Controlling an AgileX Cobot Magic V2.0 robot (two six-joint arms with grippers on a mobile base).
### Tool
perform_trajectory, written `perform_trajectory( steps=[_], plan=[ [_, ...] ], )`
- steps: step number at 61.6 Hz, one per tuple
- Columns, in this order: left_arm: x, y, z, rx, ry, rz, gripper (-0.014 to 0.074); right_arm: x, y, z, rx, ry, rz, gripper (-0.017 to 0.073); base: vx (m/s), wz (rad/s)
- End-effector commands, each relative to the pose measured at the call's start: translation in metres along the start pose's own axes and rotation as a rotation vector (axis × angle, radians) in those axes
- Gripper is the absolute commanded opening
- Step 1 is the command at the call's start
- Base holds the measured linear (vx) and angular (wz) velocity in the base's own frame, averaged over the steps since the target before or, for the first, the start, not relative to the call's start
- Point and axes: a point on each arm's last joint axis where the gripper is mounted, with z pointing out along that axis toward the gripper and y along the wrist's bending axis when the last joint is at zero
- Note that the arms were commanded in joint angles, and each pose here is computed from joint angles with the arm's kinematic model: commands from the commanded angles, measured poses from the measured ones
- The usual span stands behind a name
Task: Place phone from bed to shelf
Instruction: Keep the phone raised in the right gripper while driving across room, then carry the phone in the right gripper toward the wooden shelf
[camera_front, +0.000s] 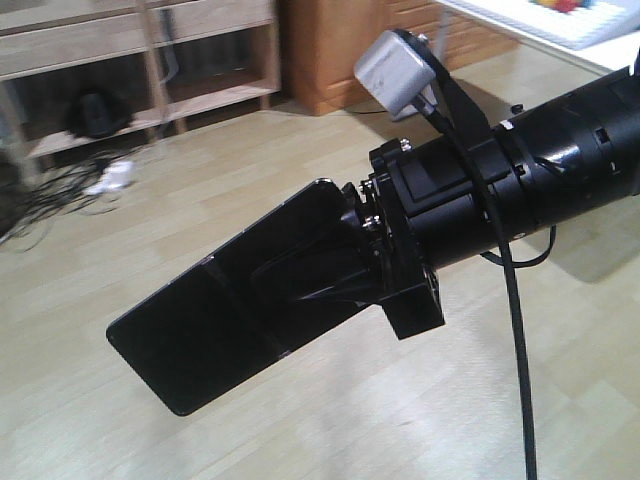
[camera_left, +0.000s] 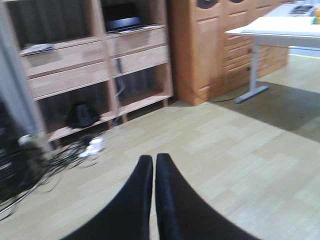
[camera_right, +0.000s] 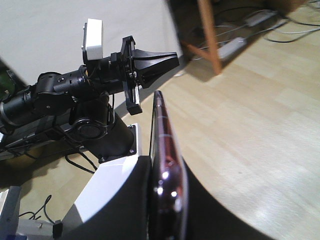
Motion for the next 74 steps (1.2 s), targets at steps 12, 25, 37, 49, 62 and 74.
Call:
perform_trajectory(
  steps=[12, 25, 37, 49, 62, 74],
  plan=[
    [-0.0147, 0.0019, -0.0024, -0.014, -0.103, -0.015, 0.0001, -0.0123, 0.0211, -0.0111, -0.076, -0.069, -0.027, -0.0002, 0.24, -0.46],
    [-0.0147, 0.0019, -0.0024, -0.014, -0.103, -0.015, 0.0001, -0.0123, 0.0211, -0.0111, -0.076, -0.069, -0.027, -0.0002, 0.26, -0.32],
    [-0.0147, 0.0019, -0.0024, -0.014, -0.103, -0.015, 0.0001, -0.0123, 0.0211, -0.0111, -0.076, -0.069, -0.027, -0.0002, 0.29, -0.14],
    [-0.0147, 0.0019, -0.0024, -0.014, -0.103, -0.015, 0.0001, -0.0123, 0.0211, -0.0111, -0.076, -0.069, -0.027, -0.0002, 0.33, 0.03],
    [-0.0147, 0.0019, -0.0024, -0.014, -0.103, -0.015, 0.0001, -0.0123, 0.0211, -0.0111, -0.076, -0.069, -0.027, -0.0002, 0.35, 0.13],
    [-0.0147, 0.0019, -0.0024, -0.014, -0.103, -0.015, 0.0001, -0.0123, 0.0211, -0.0111, -0.076, -0.069, -0.027, -0.0002, 0.36, 0.11]
  ],
)
